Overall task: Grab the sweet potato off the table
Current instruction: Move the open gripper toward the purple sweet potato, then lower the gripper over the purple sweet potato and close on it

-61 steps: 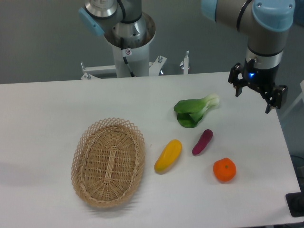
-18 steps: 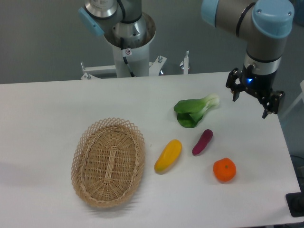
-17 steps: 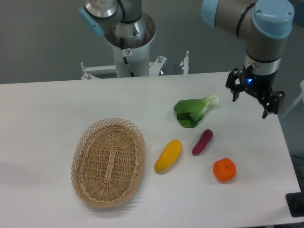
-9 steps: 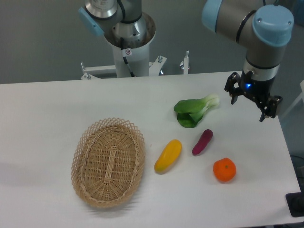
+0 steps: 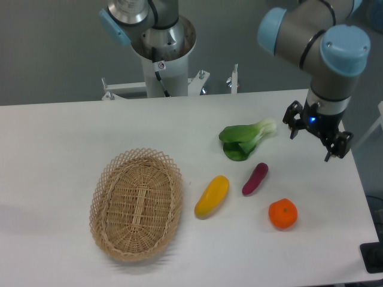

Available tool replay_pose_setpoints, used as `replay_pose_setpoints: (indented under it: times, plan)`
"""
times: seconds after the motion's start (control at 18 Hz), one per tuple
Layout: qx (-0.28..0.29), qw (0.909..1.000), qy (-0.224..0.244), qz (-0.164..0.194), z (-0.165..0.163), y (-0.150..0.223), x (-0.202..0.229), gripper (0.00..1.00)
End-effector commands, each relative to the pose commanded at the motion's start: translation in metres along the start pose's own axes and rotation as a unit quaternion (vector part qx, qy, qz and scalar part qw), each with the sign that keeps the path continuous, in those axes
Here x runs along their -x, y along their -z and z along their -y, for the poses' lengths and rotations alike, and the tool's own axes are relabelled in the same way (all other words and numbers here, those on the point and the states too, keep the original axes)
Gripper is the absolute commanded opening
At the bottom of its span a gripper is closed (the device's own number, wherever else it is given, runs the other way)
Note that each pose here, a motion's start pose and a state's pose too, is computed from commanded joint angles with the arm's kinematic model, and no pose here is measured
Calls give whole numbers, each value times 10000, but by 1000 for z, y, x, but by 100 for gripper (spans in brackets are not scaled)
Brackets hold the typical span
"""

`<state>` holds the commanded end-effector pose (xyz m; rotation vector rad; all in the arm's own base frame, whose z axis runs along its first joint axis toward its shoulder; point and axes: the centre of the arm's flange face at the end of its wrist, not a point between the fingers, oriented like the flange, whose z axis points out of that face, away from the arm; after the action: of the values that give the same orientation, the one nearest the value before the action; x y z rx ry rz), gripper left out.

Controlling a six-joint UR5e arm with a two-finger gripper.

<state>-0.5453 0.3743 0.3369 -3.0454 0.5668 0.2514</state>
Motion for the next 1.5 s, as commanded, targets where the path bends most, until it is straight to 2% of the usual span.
replay_pose_setpoints:
  times: [0.06,0.28,0.67,1.0,1.22,1.39,1.5]
  plan:
    - [-18,10000,0,84,0,-8,-2,100]
    - [-18,10000,69,47,1,-21,-6,100]
    - [-456,9956,807,-135,10,-41,-16,100]
    - [-472,9955,820,-69,10,-61,-28,100]
    - [-443,9945,924,-194,11,-75,-37,100]
    - [-414,9944,922,-315,12,-91,-54,100]
    - [-407,9955,801,-311,25,-100,-72,100]
